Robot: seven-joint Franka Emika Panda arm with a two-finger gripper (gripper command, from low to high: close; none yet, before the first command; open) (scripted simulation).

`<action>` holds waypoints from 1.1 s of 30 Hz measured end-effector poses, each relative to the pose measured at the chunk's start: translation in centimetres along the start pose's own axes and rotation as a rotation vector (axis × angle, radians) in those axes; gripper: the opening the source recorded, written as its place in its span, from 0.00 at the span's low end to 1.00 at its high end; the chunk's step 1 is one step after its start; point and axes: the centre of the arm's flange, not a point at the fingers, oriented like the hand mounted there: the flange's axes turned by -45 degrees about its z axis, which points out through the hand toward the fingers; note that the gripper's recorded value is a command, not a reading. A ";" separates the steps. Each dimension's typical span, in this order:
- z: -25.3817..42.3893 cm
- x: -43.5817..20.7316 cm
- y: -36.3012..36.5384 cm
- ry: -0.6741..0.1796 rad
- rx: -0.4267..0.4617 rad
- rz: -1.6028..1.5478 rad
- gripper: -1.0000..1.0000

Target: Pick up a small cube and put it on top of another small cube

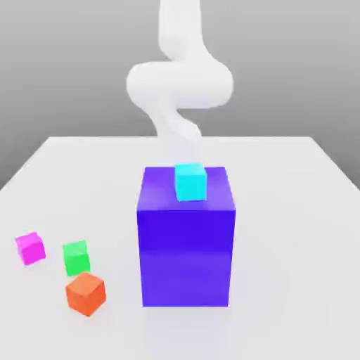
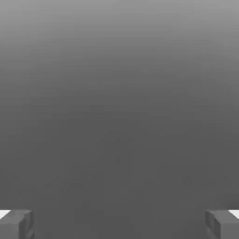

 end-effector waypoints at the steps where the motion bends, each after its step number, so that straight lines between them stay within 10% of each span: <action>1: 1.8 -0.1 1.2 -0.022 -0.027 0.068 0.50; 14: 19.4 -8.6 18.9 -0.207 -0.366 0.921 0.50; 33: 28.7 -37.7 36.9 -0.288 -0.866 2.139 0.50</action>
